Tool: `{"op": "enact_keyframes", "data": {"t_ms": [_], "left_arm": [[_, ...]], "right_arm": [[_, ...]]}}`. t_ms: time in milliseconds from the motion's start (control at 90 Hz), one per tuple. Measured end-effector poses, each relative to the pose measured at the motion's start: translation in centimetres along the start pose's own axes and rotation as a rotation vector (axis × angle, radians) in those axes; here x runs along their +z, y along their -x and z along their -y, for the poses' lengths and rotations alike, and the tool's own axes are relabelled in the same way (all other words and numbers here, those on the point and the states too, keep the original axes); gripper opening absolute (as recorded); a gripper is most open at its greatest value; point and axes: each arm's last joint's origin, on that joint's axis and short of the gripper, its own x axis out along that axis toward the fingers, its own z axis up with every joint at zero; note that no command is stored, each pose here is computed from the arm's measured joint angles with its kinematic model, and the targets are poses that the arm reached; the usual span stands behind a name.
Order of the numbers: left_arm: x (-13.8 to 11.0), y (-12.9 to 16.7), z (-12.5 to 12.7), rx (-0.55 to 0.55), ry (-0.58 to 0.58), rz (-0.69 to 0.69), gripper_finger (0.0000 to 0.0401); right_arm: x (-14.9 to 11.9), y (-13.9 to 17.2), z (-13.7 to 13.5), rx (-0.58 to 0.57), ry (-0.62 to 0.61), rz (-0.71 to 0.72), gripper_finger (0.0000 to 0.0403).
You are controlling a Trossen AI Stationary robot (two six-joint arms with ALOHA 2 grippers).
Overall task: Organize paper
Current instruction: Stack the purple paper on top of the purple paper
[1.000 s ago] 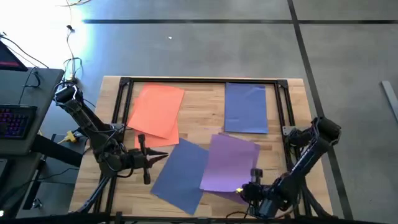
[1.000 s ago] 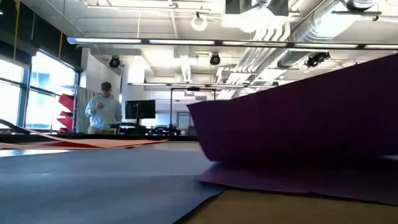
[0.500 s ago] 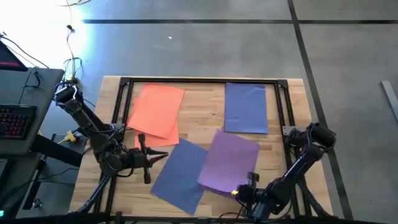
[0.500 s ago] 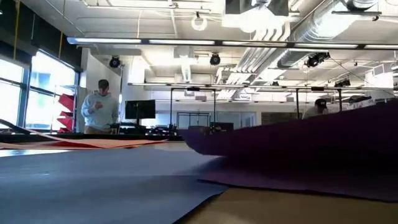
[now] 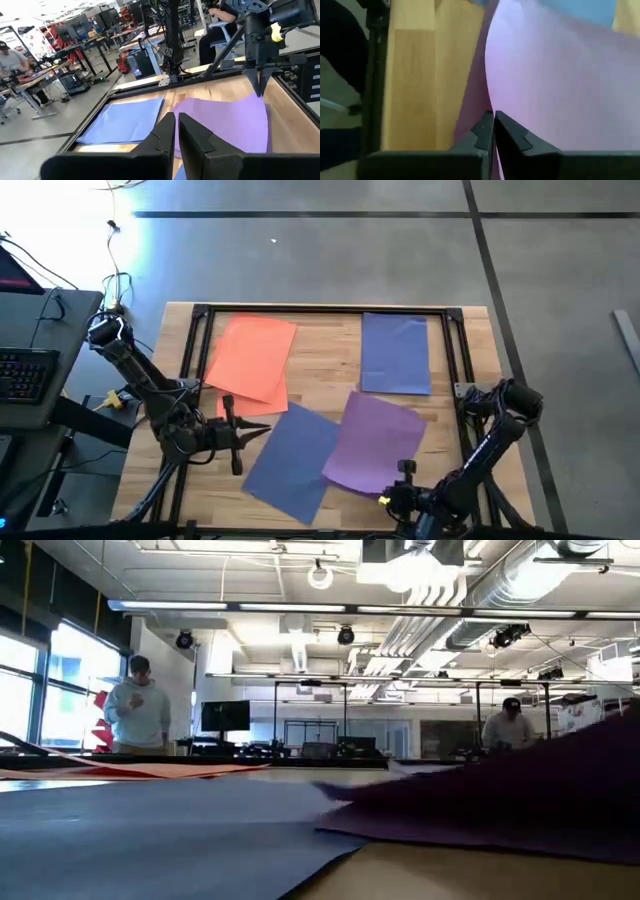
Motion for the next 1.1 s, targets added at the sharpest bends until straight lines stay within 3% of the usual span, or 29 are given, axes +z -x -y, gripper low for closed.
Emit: {"op": "enact_keyframes", "data": {"t_ms": [244,389,489,600,711,856,978,1100], "left_arm": [[0.0,-0.1,-0.1,0.004,0.002,-0.001,0.0],[0.0,-0.1,-0.1,0.007,-0.001,-0.002,0.0],[0.0,-0.1,-0.1,0.007,-0.007,-0.002,0.0],[0.0,-0.1,-0.1,0.007,-0.007,-0.002,0.0],[0.0,-0.1,-0.1,0.007,-0.007,-0.002,0.0],[0.0,-0.1,-0.1,0.007,-0.007,-0.002,0.0],[0.0,-0.1,-0.1,0.007,-0.007,-0.002,0.0],[0.0,-0.2,-0.1,0.007,-0.006,-0.002,0.0]], "right_arm": [[4.8,-1.9,1.0,0.07,0.129,0.21,0.0],[7.2,-2.1,0.9,0.232,0.149,0.324,0.0],[7.0,-2.1,0.7,0.334,0.087,0.258,0.0],[4.7,-1.7,-0.1,0.385,0.015,0.07,0.0],[1.8,-0.8,-0.7,0.339,0.03,-0.112,0.0],[-1.2,0.3,-0.4,0.169,0.07,-0.252,0.0],[-1.7,0.5,0.0,0.077,0.069,-0.238,0.0],[-0.6,-0.1,0.2,0.076,0.077,-0.152,0.0]]}}
